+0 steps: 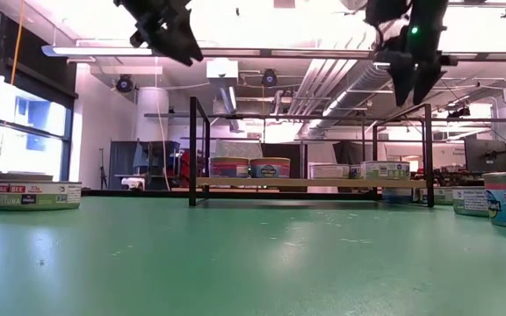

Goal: Stack canned seafood by type on shelf
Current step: Adjust the shelf, then put the blue/pink tuna can on the shelf and align with the other blue/pink tuna can

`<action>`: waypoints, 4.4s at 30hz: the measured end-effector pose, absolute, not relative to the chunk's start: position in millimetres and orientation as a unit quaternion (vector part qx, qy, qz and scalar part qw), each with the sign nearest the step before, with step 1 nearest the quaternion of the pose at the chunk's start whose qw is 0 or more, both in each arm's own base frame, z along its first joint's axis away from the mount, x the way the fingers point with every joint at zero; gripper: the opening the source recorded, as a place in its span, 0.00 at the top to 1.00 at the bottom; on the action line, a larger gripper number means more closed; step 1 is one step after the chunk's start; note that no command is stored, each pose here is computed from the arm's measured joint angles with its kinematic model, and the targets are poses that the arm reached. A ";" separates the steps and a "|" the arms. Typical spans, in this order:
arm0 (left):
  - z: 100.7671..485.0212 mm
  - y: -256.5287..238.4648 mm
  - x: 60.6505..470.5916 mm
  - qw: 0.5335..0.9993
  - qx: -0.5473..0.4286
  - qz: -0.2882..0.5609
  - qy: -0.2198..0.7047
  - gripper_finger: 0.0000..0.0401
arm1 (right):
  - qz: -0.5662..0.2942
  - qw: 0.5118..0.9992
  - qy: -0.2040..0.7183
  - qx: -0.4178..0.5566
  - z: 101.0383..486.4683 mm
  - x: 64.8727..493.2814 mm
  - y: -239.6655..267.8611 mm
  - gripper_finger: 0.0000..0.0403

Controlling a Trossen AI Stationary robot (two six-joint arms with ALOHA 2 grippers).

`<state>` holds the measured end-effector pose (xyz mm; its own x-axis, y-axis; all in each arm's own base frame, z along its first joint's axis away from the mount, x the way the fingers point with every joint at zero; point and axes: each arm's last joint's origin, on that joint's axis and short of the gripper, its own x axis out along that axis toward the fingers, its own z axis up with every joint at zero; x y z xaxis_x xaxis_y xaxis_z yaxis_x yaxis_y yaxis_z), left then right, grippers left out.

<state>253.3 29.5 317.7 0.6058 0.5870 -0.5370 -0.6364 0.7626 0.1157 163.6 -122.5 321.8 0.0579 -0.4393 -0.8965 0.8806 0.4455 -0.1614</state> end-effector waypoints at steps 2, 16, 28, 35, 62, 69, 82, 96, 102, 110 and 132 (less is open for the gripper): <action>313.1 27.1 252.0 0.893 -0.037 0.337 0.295 0.55 | -0.464 0.687 0.504 0.242 315.9 168.2 -127.8 0.42; 303.5 -15.6 241.5 0.889 0.083 0.247 0.376 0.54 | -0.443 0.698 0.478 0.298 296.7 198.0 -147.0 0.42; 278.6 -19.4 233.4 0.861 0.144 0.235 0.428 0.54 | -0.444 0.710 0.435 0.330 296.9 206.4 -151.5 0.42; 252.0 -7.5 229.3 0.829 0.188 0.318 0.421 0.54 | -0.435 0.719 0.425 0.336 297.8 208.9 -152.1 0.42; 219.8 43.2 220.5 0.772 0.192 0.418 0.439 0.54 | -0.400 0.764 0.375 0.340 303.3 224.3 -151.7 0.42; 220.3 39.8 219.1 0.772 0.192 0.419 0.437 0.54 | -0.383 0.780 0.387 0.309 300.5 230.3 -151.8 0.42; 234.8 8.8 207.7 0.821 0.149 0.405 0.373 0.54 | -0.399 0.811 0.344 0.254 348.4 180.5 -110.8 0.42; 257.0 -42.1 205.5 0.907 0.106 0.318 0.255 0.54 | -0.500 0.650 0.534 0.205 298.1 143.3 -62.9 0.48; 259.4 -56.6 205.0 0.922 0.108 0.287 0.238 0.54 | -0.524 0.584 0.593 0.180 228.8 131.9 -66.4 0.74; 259.3 -60.2 204.0 0.924 0.111 0.279 0.237 0.54 | -0.581 0.602 0.507 0.208 195.7 135.5 -86.0 0.97; 258.6 -60.2 203.8 0.925 0.103 0.276 0.239 0.54 | -0.644 0.622 0.373 0.242 202.6 135.1 -131.8 1.00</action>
